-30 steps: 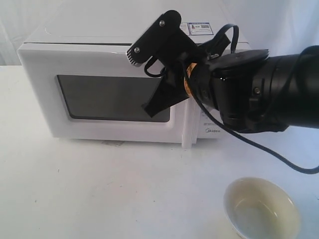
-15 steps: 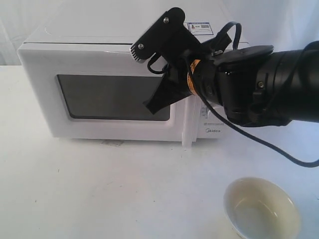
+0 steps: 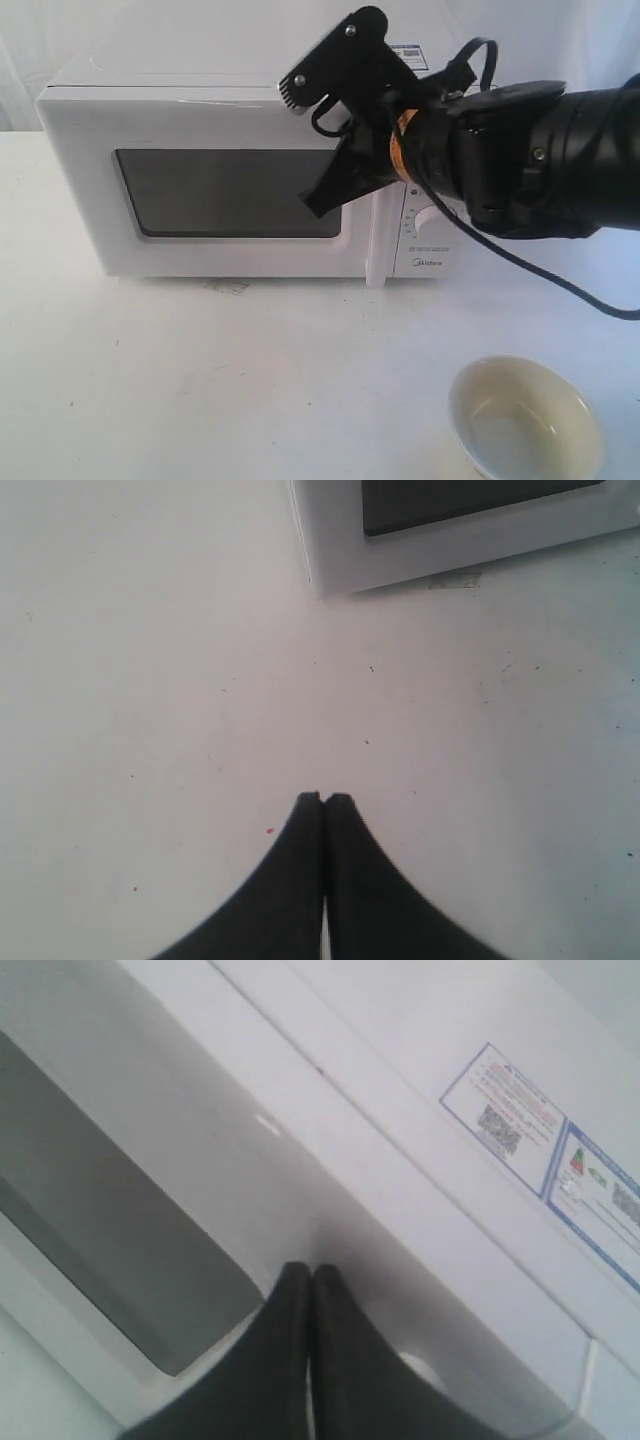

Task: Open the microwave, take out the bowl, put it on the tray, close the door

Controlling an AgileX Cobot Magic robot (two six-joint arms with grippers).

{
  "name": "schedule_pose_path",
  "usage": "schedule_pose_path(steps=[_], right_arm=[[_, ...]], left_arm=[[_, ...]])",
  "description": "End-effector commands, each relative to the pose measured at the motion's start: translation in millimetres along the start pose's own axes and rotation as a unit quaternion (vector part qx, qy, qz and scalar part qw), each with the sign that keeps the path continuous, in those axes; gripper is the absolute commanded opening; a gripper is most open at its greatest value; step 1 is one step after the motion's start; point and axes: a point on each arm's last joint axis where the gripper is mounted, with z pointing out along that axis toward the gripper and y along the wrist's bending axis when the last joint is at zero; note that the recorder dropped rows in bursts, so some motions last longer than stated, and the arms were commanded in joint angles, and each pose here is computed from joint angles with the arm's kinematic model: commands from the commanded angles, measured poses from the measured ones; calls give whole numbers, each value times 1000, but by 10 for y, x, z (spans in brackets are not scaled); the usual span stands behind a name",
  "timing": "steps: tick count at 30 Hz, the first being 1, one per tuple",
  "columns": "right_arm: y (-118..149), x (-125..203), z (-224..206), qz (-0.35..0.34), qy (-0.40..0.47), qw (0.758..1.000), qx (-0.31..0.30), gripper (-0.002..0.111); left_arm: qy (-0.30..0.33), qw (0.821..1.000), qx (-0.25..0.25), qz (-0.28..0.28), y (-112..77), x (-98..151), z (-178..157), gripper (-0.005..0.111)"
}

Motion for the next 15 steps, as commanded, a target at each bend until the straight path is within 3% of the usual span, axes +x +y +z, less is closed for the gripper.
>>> schedule_pose_path(steps=[1, 6, 15], right_arm=[[-87, -42, -360, 57, -21, 998, -1, 0], [-142, 1, -983, 116, -87, 989, -42, 0], [-297, 122, -1640, 120, -179, 975, -58, 0]], left_arm=[[29, 1000, 2, 3, -9, 65, -12, 0], [12, 1000, -23, 7, 36, 34, -11, 0], [-32, 999, -38, 9, 64, -45, -15, 0]])
